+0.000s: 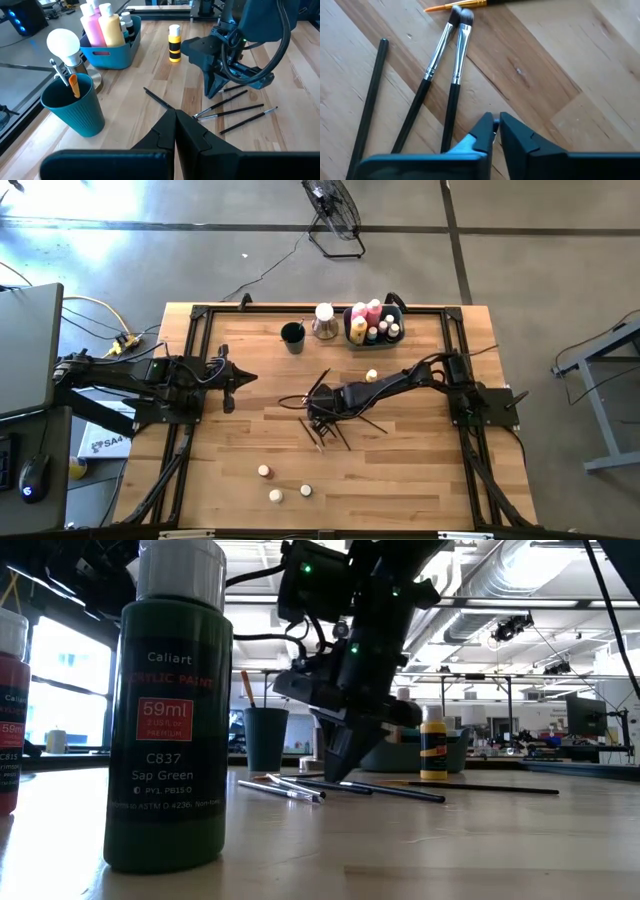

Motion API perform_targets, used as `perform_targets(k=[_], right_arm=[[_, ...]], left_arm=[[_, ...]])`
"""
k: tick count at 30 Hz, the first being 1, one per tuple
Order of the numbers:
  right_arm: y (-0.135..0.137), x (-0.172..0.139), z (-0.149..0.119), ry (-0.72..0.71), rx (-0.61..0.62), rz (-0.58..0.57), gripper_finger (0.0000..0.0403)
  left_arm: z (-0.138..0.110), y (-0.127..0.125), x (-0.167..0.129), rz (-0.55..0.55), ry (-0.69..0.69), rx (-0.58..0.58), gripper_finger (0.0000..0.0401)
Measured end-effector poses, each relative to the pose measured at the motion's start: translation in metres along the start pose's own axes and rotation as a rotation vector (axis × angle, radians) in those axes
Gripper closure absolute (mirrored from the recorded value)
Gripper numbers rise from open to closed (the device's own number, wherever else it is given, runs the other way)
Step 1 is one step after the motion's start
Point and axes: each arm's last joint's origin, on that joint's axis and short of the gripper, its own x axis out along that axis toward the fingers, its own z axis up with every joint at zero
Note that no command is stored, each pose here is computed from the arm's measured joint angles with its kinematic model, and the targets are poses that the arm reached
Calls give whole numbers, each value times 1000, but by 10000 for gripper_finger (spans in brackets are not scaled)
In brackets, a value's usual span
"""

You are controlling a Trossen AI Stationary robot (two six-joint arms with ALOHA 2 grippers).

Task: Pick & Place Paint Supplies
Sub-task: Put the silver paintbrush into the blue cup

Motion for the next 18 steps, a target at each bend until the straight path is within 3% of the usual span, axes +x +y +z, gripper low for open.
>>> perform_targets(k=[3,18], right_arm=[[0,0,0,-1,-9,-2,397],[-1,-5,1,-5,-112,1,400]], left_arm=[[0,0,0,0,0,0,395],[0,0,0,0,3,1,395]])
